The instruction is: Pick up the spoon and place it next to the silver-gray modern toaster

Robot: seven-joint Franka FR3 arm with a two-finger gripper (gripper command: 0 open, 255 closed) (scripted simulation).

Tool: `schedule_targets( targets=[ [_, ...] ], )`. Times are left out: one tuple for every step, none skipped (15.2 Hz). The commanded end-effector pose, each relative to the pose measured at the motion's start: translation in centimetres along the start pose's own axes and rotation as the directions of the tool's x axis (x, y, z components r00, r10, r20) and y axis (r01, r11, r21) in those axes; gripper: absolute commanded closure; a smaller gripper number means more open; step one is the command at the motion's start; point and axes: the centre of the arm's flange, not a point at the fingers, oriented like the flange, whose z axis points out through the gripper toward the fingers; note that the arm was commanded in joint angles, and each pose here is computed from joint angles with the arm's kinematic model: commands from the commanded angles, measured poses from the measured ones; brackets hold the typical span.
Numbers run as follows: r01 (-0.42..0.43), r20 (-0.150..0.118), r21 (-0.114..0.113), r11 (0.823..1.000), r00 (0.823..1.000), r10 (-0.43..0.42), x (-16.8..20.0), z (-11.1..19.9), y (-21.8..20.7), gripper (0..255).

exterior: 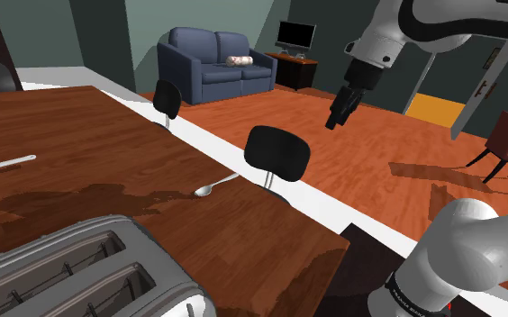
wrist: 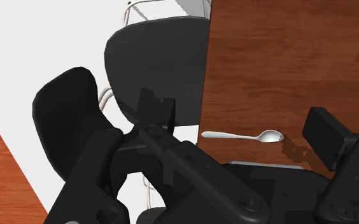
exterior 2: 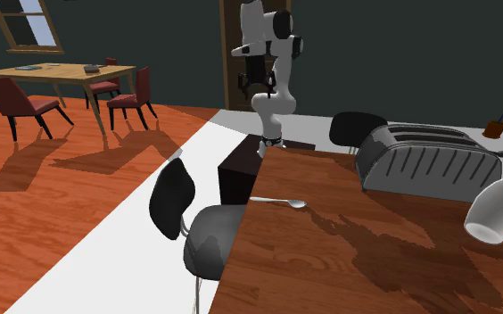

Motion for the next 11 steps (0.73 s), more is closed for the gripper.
schedule_targets(
  targets=[
    [0.000,0.000,0.000,1.000,1.000,0.000,0.0,0.0,0.0,0],
    [-0.001,0.000,-0.005,1.000,1.000,0.001,0.8,0.9,-0.7,0],
    [-0.002,-0.001,-0.010,1.000,1.000,0.002,1.5,1.8,-1.4,0],
    [-0.003,-0.001,-0.015,1.000,1.000,0.003,2.3,2.7,-2.1,0],
    [-0.003,-0.002,-0.019,1.000,1.000,0.003,3.0,3.6,-2.7,0],
    [-0.004,-0.002,-0.024,1.000,1.000,0.004,3.8,4.5,-3.4,0],
    [-0.005,-0.002,-0.029,1.000,1.000,0.005,4.5,5.4,-4.1,0],
    [-0.006,-0.003,-0.034,0.999,1.000,0.006,5.3,6.3,-4.7,0],
    [-0.007,-0.003,-0.039,0.999,1.000,0.007,6.0,7.2,-5.4,0],
    [-0.008,-0.004,-0.044,0.999,1.000,0.008,6.8,8.1,-6.0,0],
    [-0.009,-0.004,-0.048,0.999,1.000,0.009,7.5,9.0,-6.7,0]
  ],
)
